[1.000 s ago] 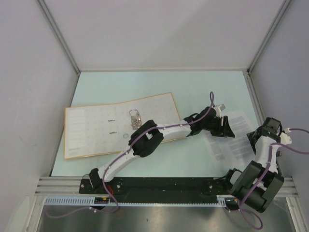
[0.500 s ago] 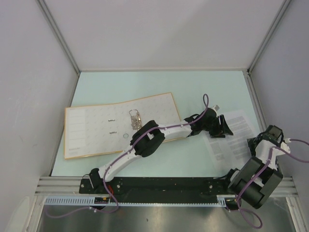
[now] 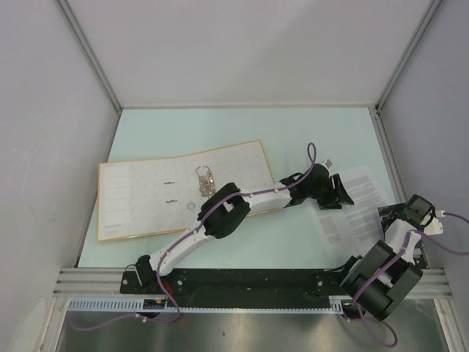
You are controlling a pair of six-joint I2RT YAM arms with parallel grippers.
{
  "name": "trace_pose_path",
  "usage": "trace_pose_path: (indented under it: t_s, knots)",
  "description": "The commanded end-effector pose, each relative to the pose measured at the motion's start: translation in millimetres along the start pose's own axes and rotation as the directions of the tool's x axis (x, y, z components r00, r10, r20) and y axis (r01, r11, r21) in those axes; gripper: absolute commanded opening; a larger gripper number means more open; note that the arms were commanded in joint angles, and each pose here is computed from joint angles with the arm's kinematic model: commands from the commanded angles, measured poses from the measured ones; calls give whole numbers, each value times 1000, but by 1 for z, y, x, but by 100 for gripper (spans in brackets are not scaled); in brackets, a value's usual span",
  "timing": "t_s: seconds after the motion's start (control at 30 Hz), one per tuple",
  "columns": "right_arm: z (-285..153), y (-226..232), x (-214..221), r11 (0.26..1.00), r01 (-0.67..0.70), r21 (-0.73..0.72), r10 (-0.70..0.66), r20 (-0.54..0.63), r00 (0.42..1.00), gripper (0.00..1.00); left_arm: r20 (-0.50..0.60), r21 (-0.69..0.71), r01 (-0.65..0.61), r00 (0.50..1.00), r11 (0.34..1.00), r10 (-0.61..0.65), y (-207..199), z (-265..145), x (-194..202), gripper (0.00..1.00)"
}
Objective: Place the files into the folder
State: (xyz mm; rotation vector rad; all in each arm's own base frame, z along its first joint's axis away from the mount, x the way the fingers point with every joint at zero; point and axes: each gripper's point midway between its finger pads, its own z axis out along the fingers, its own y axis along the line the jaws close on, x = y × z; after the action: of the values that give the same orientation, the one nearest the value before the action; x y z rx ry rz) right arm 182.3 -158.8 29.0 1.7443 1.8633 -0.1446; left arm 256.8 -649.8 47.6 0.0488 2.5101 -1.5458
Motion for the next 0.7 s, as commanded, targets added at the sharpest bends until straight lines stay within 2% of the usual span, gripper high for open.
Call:
trace_pose_path:
  t_s: [0.0, 0.13, 0.53, 0.67]
  knots:
    - [-3, 14, 36, 994, 15, -106, -29, -125, 992, 100, 3, -30, 5, 1000, 1000, -5, 5, 3, 1, 62]
    - [-10, 25, 40, 987, 43, -156, -63, -129, 990, 100, 0, -24, -7, 1000, 1000, 7, 2, 2, 1, 62]
    - [-47, 63, 23, 939, 137, -314, -147, -10, 989, 100, -17, -22, -10, 1000, 1000, 9, 4, 2, 5, 62]
    - [-51, 74, 28, 915, 140, -379, -165, -33, 986, 100, -20, -20, -11, 1000, 1000, 10, 5, 2, 4, 62]
